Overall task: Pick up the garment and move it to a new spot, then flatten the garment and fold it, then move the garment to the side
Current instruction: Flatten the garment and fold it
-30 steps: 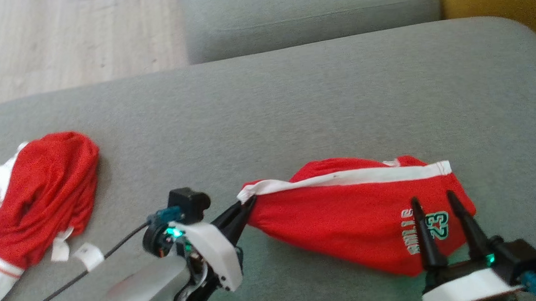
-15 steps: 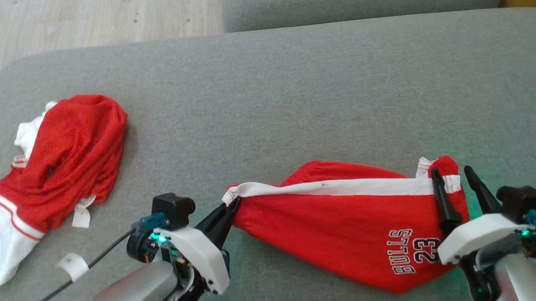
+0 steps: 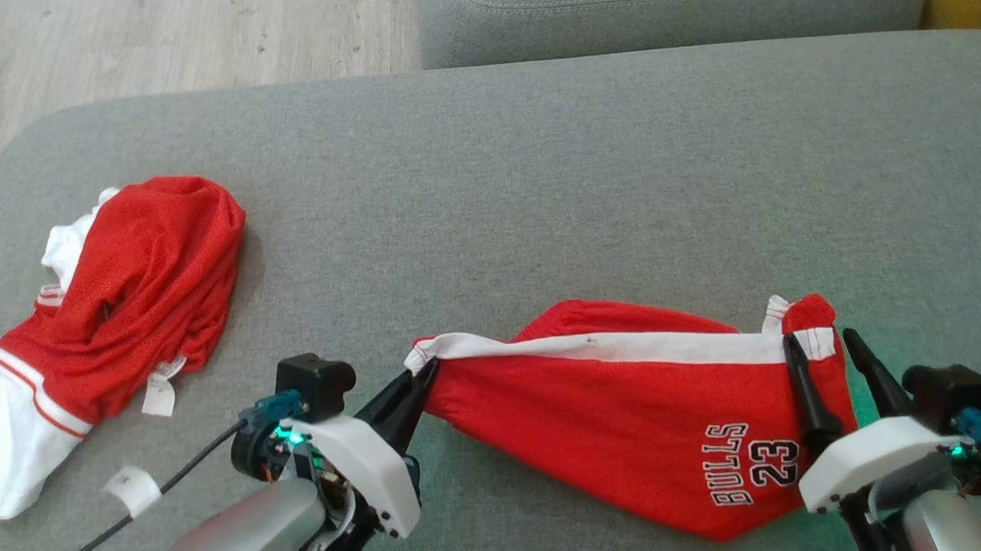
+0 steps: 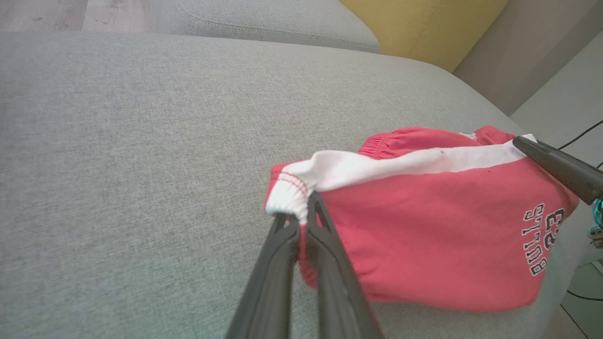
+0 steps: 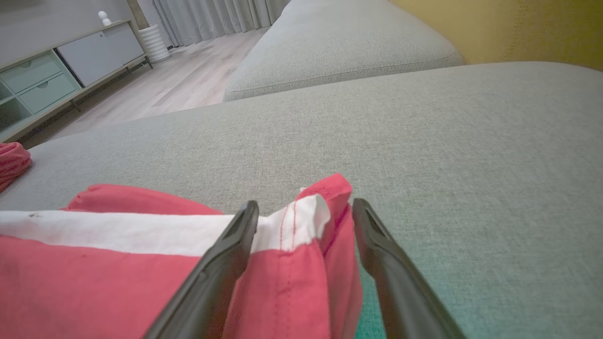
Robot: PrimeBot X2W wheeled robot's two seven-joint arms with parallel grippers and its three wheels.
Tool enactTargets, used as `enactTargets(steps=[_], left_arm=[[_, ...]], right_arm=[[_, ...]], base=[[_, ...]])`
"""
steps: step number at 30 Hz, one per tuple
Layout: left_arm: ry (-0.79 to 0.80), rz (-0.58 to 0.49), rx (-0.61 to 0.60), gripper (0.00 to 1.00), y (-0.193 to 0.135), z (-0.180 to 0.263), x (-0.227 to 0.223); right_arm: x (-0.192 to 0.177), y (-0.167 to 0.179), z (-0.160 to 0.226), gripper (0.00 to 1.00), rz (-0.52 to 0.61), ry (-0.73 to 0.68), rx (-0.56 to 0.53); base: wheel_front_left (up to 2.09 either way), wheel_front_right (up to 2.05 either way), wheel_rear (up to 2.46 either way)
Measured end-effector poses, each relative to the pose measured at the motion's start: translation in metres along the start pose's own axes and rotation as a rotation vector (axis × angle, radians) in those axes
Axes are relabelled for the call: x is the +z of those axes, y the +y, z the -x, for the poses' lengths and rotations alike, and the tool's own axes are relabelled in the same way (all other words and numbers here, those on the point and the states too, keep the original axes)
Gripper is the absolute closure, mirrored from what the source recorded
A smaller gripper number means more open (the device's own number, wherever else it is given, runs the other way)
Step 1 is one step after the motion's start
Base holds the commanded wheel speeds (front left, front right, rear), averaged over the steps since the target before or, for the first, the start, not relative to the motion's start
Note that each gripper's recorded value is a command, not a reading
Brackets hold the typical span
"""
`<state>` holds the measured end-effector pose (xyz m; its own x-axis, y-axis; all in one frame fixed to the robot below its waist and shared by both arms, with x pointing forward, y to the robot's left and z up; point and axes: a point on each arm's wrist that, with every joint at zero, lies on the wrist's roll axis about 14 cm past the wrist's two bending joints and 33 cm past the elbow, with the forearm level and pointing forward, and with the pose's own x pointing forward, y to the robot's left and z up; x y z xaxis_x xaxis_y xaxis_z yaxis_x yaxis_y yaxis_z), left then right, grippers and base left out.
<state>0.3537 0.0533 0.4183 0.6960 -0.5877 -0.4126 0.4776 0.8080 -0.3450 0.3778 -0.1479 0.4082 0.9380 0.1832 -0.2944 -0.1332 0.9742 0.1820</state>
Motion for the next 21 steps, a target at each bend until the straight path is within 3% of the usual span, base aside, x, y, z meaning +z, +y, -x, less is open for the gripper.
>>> enactTargets(steps=[1,4,5,7,8,16,21], left_arm=[[-0.001,0.000,0.000,1.00,0.000,0.000,0.000],[-0.004,-0.002,0.001,1.00,0.000,0.001,0.001],[-0.005,-0.002,0.001,1.00,-0.001,0.001,0.001],[-0.007,-0.002,0.002,1.00,-0.001,0.002,0.002],[-0.007,-0.003,0.003,1.00,0.000,0.002,0.002],[-0.024,-0.005,0.007,1.00,-0.002,0.005,0.005],[-0.080,-0.001,0.004,1.00,-0.001,0.005,0.016]], right_arm=[[-0.001,0.000,0.001,0.01,0.000,0.002,0.001],[0.000,0.002,0.003,0.51,0.002,-0.001,0.006],[0.001,0.003,0.003,0.55,0.003,-0.001,0.007],[0.001,0.003,0.003,0.90,0.003,-0.002,0.009],[0.001,0.004,0.003,1.00,0.004,-0.001,0.011],[0.004,0.013,0.003,1.00,0.012,-0.002,0.038],[0.033,0.001,0.002,1.00,0.015,-0.110,0.005]], base=[[0.00,0.00,0.00],[0.00,0.00,0.00],[0.00,0.00,0.00],[0.00,0.00,0.00],[0.00,0.00,0.00],[0.00,0.00,0.00],[0.00,0.00,0.00]])
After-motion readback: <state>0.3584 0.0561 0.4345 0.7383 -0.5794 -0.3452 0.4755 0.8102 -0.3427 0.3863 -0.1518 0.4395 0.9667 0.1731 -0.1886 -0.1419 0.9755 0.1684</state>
